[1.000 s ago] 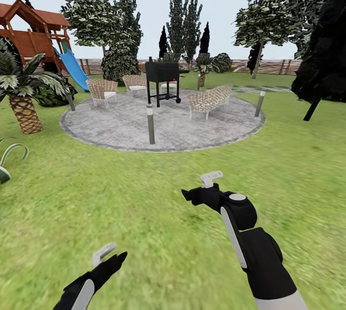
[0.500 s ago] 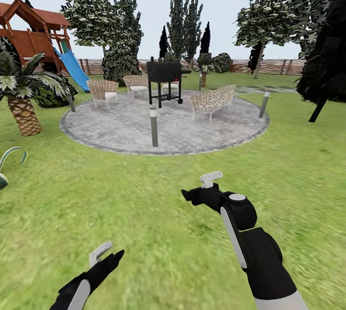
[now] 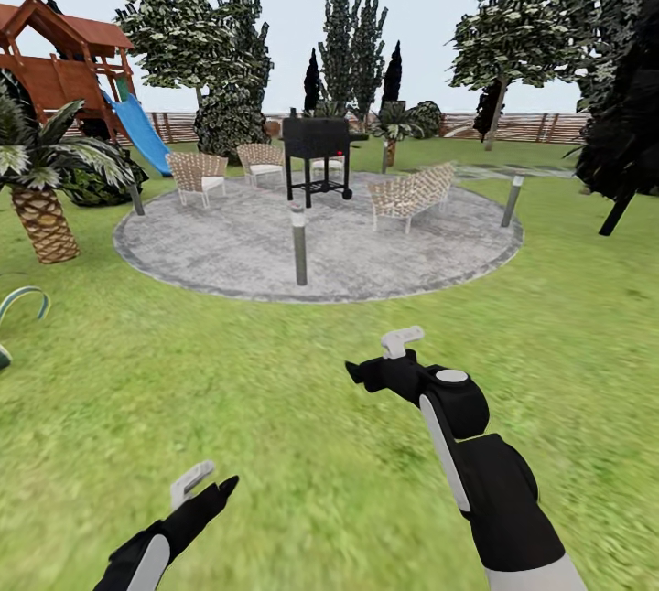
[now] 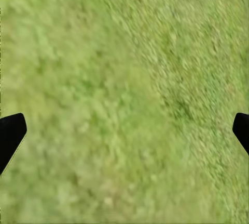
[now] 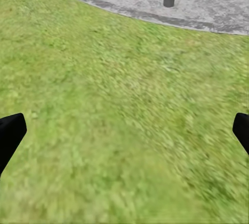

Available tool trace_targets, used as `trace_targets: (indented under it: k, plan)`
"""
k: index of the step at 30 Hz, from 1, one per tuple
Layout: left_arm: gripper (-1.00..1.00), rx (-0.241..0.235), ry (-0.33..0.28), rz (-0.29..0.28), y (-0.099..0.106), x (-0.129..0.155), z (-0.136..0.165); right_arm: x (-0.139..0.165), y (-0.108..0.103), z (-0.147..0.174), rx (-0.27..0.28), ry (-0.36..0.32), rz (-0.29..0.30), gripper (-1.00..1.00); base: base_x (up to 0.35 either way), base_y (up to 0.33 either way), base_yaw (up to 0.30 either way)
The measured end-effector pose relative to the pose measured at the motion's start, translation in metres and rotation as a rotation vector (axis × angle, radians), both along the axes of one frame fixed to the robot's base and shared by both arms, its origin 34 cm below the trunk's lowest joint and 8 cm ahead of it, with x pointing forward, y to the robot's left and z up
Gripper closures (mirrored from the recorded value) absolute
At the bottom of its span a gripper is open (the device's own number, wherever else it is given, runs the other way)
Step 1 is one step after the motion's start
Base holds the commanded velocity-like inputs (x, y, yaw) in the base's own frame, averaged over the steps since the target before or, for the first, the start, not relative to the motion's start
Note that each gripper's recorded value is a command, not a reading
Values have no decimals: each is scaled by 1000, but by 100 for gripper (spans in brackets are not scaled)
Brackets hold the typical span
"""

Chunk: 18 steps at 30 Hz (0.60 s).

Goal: Take the three Easter eggs out of the wicker basket on the lawn in the garden, then place them on the lawn next to a single tree (choose any tree) so that all three eggs are next to the same tree and none are left in the basket.

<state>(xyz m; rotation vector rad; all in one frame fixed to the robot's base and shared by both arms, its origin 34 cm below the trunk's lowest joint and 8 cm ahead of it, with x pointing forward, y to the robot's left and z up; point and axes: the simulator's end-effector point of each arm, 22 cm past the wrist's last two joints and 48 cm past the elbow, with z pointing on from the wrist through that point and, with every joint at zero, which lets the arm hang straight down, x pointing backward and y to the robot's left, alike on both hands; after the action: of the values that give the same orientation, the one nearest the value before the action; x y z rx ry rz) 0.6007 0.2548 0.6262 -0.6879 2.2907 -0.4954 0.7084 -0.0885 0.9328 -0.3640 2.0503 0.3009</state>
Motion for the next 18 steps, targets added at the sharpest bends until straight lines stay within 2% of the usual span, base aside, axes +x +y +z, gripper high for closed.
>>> trace_targets:
  k: [18]
  plan:
    - [-100, 5, 5, 5, 2, -1, -1, 0, 0, 0, 0, 0, 0, -100, 257, 186, 0]
